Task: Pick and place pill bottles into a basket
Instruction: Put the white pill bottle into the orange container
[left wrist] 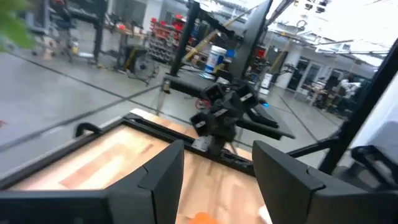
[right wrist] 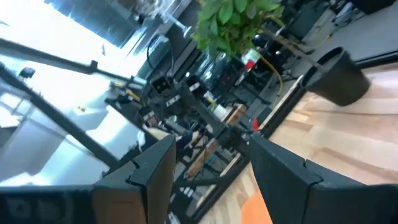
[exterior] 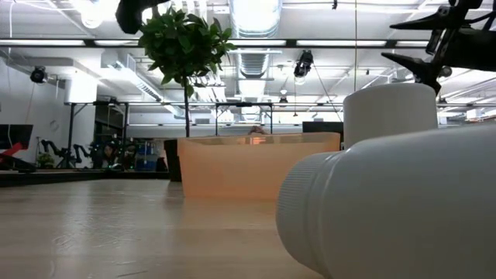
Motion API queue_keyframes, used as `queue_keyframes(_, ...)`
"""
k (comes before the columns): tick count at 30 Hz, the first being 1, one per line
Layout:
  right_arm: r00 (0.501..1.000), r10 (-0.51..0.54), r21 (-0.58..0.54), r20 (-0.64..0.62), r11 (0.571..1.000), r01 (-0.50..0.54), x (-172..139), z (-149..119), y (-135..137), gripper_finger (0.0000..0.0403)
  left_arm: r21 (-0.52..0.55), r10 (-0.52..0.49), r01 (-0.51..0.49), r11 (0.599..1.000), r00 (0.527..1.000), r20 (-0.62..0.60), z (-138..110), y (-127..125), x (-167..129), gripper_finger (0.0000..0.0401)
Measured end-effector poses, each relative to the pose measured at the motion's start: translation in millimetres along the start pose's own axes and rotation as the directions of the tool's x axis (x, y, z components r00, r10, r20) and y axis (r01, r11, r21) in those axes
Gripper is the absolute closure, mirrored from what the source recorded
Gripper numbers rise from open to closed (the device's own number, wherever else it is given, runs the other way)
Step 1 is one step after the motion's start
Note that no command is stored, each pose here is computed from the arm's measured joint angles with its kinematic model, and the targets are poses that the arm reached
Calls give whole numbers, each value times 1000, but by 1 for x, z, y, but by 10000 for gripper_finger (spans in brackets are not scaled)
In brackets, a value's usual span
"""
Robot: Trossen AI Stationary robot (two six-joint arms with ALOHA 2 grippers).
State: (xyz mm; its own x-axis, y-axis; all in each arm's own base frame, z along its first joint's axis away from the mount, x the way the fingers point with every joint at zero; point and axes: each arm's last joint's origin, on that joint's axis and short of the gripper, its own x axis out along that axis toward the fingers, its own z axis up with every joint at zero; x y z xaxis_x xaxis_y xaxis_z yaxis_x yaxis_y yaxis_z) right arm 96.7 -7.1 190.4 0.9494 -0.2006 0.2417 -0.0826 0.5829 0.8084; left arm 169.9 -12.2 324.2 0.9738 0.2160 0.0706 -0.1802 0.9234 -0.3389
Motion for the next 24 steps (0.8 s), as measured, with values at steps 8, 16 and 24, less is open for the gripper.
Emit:
queue_keyframes(8,997,-60,-13,52,998,60,1,1,-3,209,10,19,-20,1000,999,43,-24,26,-32,228)
queue_keyframes(16,993,-102,73,54,993,98,4,-1,-5,209,-17,23,-22,1000,997,78,-58,47,-59,228)
queue_keyframes(24,994,-30,123,107,992,16,9,3,2,209,-78,18,-2,997,980,200,-78,63,-84,228)
